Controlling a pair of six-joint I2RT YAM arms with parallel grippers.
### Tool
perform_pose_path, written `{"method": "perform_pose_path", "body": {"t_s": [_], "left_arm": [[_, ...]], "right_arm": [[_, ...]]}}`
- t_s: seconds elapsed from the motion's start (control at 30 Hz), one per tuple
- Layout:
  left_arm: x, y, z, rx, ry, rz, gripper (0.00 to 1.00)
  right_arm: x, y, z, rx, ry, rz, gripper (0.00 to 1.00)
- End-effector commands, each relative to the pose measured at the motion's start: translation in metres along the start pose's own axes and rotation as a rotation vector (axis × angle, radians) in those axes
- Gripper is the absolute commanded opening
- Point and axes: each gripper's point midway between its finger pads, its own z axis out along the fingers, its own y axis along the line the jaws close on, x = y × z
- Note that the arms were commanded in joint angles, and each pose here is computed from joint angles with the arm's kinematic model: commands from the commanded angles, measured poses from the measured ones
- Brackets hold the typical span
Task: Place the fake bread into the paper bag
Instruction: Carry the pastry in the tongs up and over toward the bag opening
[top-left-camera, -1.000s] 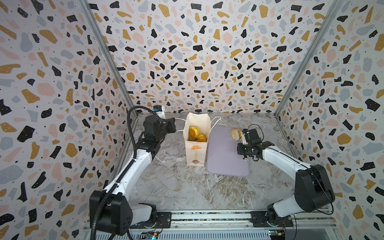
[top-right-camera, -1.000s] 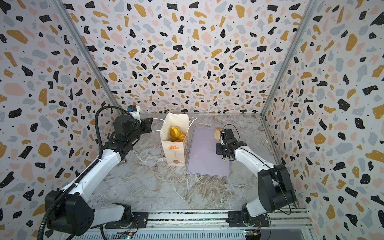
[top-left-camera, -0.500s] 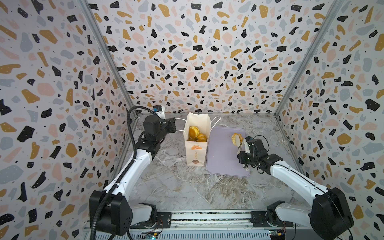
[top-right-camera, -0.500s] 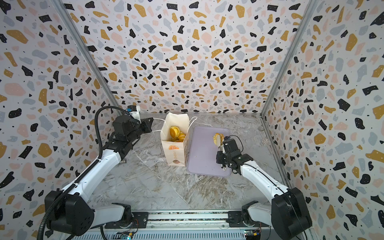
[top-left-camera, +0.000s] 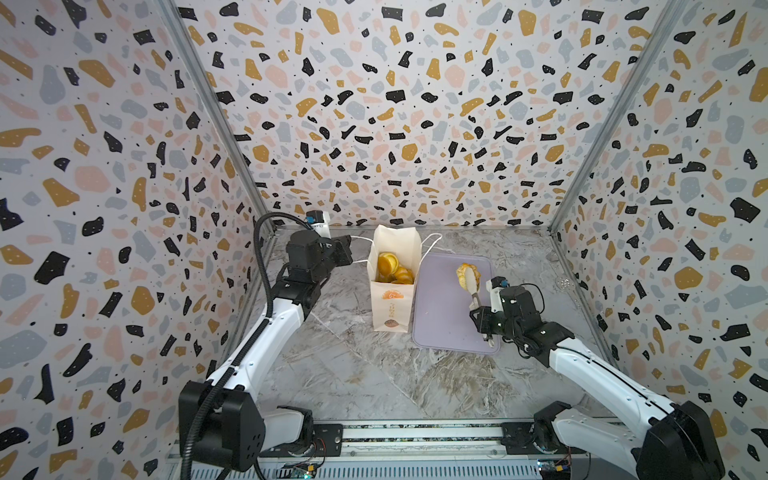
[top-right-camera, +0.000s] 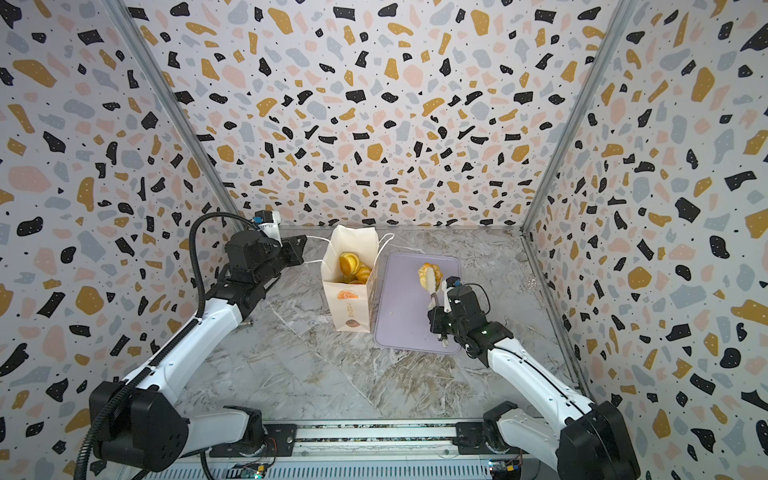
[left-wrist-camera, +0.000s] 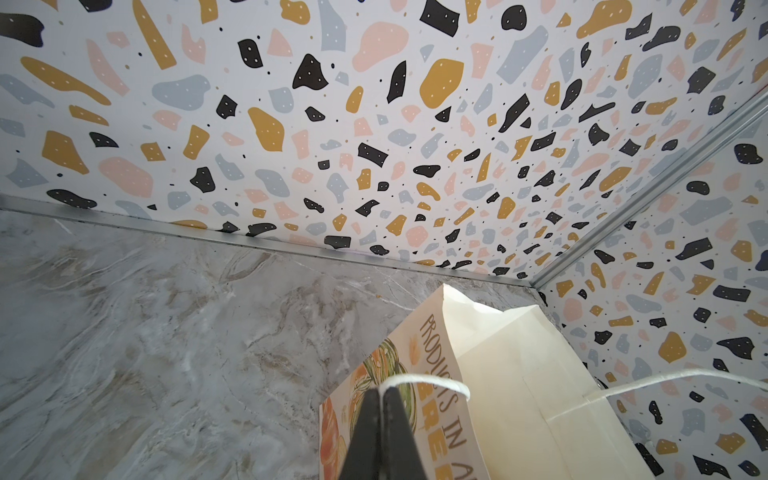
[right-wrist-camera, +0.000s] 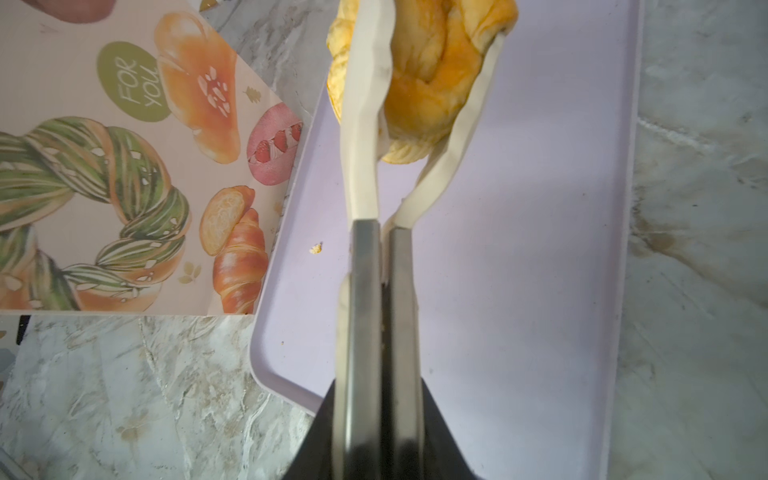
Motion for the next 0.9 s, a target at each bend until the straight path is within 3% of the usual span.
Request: {"method": "perform_pose_path", "body": {"t_s": [0.0, 0.87], "left_arm": [[-0.005, -0.006, 0.0, 0.024, -0.024, -0.003, 0.0], [-0.01, -0.005, -0.004, 0.006, -0.041, 0.022, 0.0]], "right_arm": [[-0.025, 0.024, -0.016, -0.094, -0.117, -0.015, 0.21], [-0.076, 0.109, -0.065, -0.253, -0.27, -0.079, 0.2]]}}
